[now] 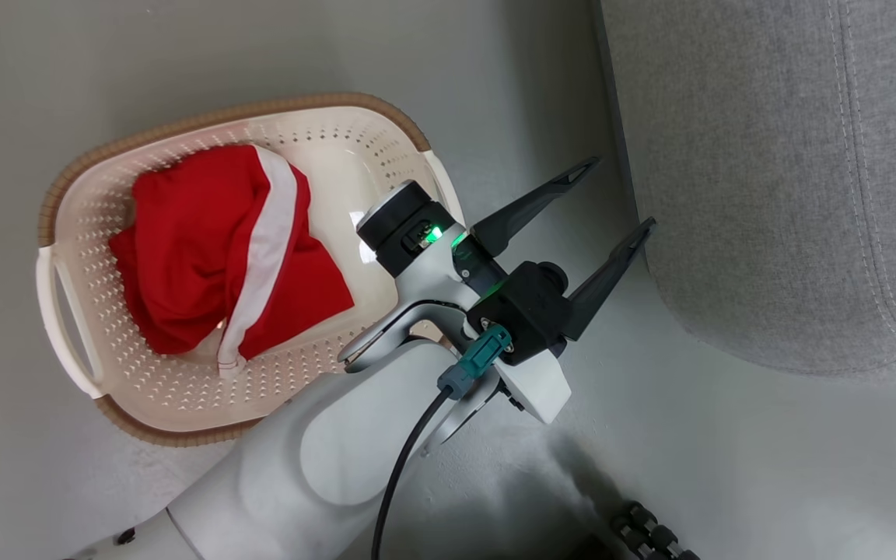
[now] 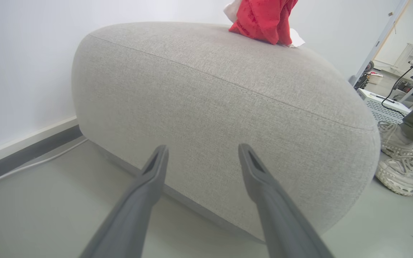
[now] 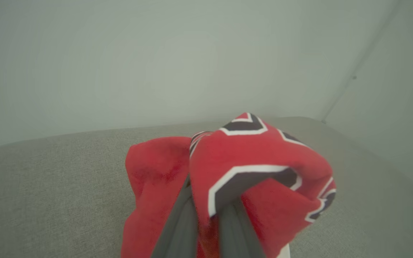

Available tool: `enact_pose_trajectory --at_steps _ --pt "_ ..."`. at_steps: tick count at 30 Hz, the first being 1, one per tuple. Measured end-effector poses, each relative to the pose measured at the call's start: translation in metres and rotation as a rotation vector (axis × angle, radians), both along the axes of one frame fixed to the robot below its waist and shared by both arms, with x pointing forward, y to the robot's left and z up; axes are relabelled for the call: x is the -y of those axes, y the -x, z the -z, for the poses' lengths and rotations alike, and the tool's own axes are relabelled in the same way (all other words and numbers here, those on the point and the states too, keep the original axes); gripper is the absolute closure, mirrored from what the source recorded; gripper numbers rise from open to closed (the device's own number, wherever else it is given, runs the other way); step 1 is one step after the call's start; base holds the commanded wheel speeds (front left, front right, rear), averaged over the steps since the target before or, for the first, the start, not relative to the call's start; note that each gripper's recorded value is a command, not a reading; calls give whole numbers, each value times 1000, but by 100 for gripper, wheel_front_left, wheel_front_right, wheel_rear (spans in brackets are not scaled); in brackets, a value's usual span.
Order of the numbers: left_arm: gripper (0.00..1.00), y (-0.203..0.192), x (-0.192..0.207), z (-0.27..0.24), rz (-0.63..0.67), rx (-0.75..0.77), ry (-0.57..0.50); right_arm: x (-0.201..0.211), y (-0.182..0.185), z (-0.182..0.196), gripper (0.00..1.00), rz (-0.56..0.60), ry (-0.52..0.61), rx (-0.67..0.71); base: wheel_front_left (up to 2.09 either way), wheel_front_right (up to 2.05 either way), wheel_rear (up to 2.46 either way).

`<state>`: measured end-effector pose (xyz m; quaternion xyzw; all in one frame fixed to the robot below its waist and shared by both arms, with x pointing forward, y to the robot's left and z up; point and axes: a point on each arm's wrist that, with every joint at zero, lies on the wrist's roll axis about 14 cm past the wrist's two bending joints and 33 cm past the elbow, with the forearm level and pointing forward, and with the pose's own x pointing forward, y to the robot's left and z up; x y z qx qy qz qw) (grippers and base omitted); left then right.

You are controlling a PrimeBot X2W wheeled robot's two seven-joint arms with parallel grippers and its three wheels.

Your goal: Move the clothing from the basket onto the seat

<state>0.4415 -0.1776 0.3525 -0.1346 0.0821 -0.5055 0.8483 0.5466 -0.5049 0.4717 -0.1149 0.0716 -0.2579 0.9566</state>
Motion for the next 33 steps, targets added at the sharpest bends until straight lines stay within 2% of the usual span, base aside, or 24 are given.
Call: enact_pose_trajectory --at_steps 10,19,27,32,33 --pt "0 -2 -10 -48 -42 52 41 -48 31 40 0 -142 -96 -106 0 0 0" --pt "0 1 -36 -87 -144 74 43 -86 54 26 0 -238 -158 -67 0 0 0" --pt "0 -9 -91 -108 -355 82 7 -136 57 -3 0 -375 -194 23 0 0 0" --pt "0 -11 -137 -114 -509 92 -38 -173 55 -23 0 -471 -210 83 0 0 0" --pt "0 -10 -156 -118 -567 100 -53 -190 55 -28 0 -517 -211 96 0 0 0"
